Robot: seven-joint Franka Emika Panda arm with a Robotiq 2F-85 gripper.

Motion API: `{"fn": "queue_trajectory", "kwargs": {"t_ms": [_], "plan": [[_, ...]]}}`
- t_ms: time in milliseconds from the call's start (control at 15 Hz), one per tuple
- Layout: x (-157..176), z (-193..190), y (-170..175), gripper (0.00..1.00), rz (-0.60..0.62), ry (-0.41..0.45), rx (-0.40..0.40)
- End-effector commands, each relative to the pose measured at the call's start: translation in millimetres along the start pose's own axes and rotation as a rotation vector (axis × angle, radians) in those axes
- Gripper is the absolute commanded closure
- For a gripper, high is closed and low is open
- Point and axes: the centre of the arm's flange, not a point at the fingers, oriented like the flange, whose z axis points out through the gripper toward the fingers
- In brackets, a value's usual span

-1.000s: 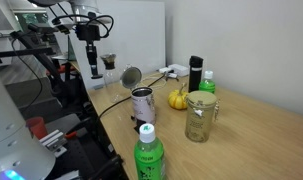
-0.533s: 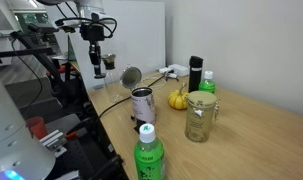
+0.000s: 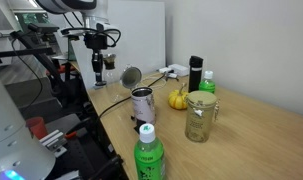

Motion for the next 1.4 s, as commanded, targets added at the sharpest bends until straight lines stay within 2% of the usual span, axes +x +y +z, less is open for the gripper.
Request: {"fn": "queue_trajectory", "kwargs": {"t_ms": [0,467,667,733,800,1267,1333], "plan": [[-19.2,38.3,17.1,0.99,-0.08,-0.004,-0.034],[-10.4,85.8,-4.9,0.99,-0.258,-0.027,-0.104],[-5.9,99.0,-10.5,0.99,-0.299,-0.027,-0.095],[-5.7,96.2,-13.1,0.99,-0.307,-0.022,-0.074],[1.2,89.7,-23.5,0.94,-0.272,-0.037,-0.098],[2.3,90.3,-26.1,0.94,-0.288,-0.028,-0.088],[2.3,90.3,-26.1,0.99,-0.288,-0.028,-0.088]]}}
